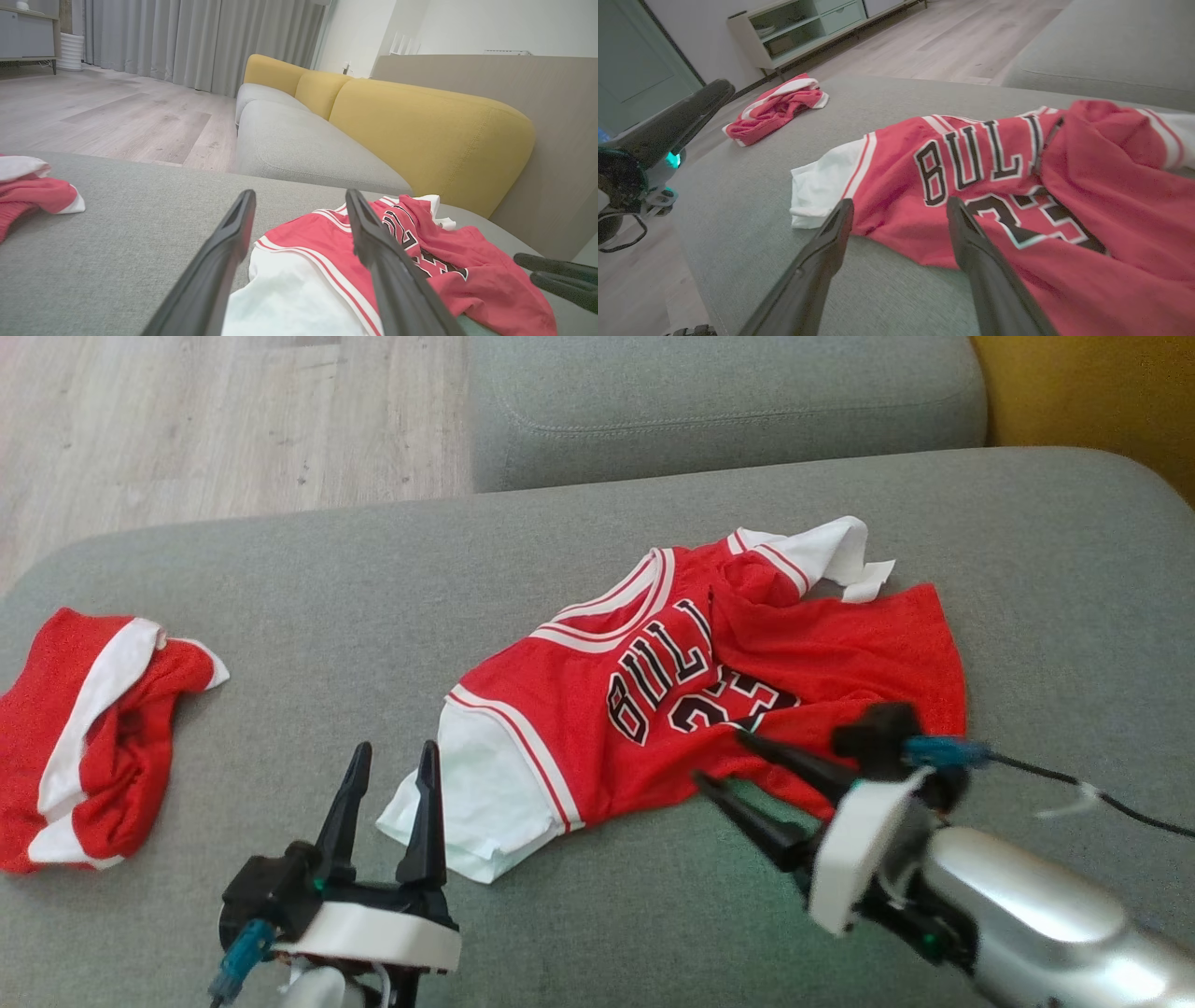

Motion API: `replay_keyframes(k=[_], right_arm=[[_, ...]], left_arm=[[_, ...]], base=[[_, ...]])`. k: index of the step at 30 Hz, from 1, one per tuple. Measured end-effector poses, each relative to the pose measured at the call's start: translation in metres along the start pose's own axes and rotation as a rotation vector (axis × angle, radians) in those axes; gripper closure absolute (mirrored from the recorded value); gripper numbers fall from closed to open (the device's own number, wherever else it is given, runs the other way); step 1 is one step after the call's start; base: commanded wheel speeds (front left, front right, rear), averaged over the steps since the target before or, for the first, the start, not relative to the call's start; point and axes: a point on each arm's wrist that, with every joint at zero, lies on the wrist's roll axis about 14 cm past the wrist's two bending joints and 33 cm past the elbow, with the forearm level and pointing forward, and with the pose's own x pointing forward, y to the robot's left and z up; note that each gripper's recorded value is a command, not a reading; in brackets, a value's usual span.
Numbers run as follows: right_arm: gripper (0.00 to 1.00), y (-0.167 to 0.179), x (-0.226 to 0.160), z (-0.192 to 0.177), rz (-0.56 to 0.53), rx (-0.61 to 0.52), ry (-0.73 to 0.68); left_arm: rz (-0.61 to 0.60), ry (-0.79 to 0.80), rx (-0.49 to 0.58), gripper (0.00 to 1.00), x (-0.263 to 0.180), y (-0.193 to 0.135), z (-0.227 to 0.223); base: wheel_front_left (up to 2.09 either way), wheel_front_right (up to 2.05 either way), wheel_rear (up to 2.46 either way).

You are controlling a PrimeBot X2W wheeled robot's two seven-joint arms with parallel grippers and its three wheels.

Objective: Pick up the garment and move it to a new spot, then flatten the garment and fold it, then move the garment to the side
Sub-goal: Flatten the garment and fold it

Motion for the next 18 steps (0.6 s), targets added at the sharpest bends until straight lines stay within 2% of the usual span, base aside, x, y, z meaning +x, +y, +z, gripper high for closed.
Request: replay_keyframes(k=[4,10,13,14,18], right_arm=[[0.00,-0.028,-0.019,-0.001,-0.104,0.077,-0.067],[0.00,-0.074,-0.041,0.010,-0.293,0.150,-0.248],[0.00,-0.088,-0.046,0.008,-0.393,0.203,-0.317],[0.00,-0.094,-0.053,0.002,-0.466,0.250,-0.356],[0.00,-0.094,-0.070,-0.010,-0.593,0.305,-0.418]], left_arm=[[-0.001,0.006,-0.002,0.00,-0.001,-0.001,-0.002],[0.026,0.008,-0.002,0.00,0.001,0.009,-0.003],[0.025,0.016,0.003,0.00,0.003,0.010,-0.006],[0.025,0.018,0.003,0.00,0.004,0.010,-0.006],[0.034,0.020,0.016,0.00,0.006,0.014,-0.007]], base=[[0.00,0.00,0.00],[0.00,0.00,0.00],[0.00,0.00,0.00],[0.00,0.00,0.00],[0.00,0.00,0.00]])
